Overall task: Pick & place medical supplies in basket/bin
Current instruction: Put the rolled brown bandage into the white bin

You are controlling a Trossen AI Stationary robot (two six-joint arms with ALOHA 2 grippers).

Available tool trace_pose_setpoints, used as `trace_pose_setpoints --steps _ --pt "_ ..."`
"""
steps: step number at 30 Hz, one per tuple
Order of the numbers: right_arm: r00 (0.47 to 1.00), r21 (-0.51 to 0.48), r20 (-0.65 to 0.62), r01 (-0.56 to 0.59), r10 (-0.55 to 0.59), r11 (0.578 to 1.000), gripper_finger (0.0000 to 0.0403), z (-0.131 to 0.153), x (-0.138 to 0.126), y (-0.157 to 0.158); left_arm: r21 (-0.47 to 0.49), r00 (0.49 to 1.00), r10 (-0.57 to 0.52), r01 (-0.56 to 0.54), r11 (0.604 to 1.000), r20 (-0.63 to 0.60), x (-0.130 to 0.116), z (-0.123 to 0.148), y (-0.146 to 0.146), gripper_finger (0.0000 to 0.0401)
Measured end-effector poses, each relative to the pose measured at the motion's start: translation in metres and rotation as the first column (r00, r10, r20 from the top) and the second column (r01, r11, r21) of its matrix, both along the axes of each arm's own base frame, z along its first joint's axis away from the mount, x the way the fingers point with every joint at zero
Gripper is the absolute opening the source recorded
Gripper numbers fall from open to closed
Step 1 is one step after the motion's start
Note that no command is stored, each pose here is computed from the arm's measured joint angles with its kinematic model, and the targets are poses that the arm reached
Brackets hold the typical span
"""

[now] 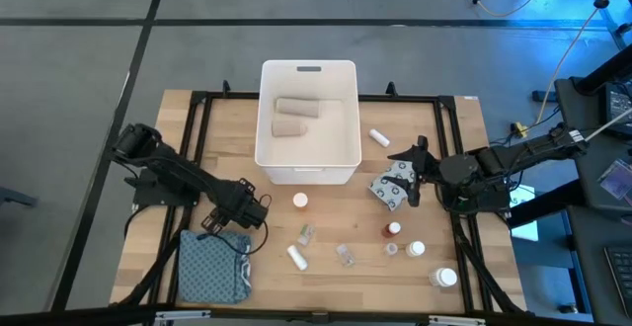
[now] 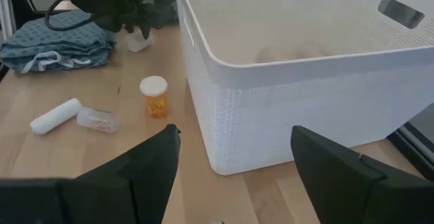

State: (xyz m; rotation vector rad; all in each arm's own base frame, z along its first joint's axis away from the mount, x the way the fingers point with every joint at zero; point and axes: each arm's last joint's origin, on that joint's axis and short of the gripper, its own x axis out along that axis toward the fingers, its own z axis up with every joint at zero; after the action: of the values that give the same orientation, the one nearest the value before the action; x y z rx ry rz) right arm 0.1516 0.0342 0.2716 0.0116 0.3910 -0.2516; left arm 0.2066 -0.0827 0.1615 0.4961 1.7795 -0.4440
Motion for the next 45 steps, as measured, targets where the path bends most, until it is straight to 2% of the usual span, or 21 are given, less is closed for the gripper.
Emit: trace_pose_setpoints --steps 8,21,24,27,31,35,38,41,43,45 --pt "1.0 -0.007 -0.026 0.001 -0.001 1.0 0.0281 -0.002 -0.001 0.0 0.003 0.998 -0.047 0.047 0.999 -0.05 0.002 -0.009 -0.001 0.0162" --pt "0.999 -0.01 -0.034 0.001 -0.001 1.0 0.0281 -0.003 -0.001 0.0 -0.015 0.999 -0.045 0.045 0.999 0.003 -0.001 0.002 0.0 0.0061" --pt "0.999 -0.01 -0.034 0.001 -0.001 1.0 0.0281 -0.003 -0.001 0.0 -0.025 0.999 -0.014 0.015 1.0 0.045 -0.002 0.009 0.001 0.0034" --pt "0.999 -0.01 -0.034 0.001 -0.001 1.0 0.0281 -0.003 -0.001 0.0 -0.049 0.995 0.062 -0.058 0.997 0.08 -0.007 0.02 0.002 0.0008" --pt "0.999 -0.01 -0.033 0.0 -0.001 1.0 0.0281 -0.003 -0.001 0.0 -0.06 0.979 0.172 -0.166 0.984 0.112 -0.018 0.042 0.006 0.0006" --pt "0.999 -0.01 -0.033 0.001 -0.001 1.0 0.0281 -0.003 -0.001 -0.001 -0.133 0.942 0.242 -0.216 0.967 0.231 -0.025 0.072 0.008 0.0004" --pt "0.999 -0.01 -0.033 0.0 -0.001 1.0 0.0281 -0.003 -0.001 -0.001 -0.159 0.892 0.268 -0.224 0.962 0.364 -0.031 0.098 0.013 0.0004" --pt "0.999 -0.011 -0.033 0.0 0.0 1.0 0.0281 -0.003 -0.001 0.0 -0.189 0.789 0.323 -0.262 0.946 0.523 -0.037 0.13 0.018 0.0004" --pt "0.999 -0.011 -0.033 0.0 0.0 1.0 0.0281 -0.003 -0.001 0.0 -0.214 0.681 0.36 -0.293 0.932 0.637 -0.041 0.152 0.023 0.0004" --pt "0.999 -0.012 -0.033 0.0 0.0 1.0 0.0281 -0.003 -0.001 -0.001 -0.236 0.52 0.382 -0.325 0.916 0.764 -0.045 0.175 0.028 0.0004"
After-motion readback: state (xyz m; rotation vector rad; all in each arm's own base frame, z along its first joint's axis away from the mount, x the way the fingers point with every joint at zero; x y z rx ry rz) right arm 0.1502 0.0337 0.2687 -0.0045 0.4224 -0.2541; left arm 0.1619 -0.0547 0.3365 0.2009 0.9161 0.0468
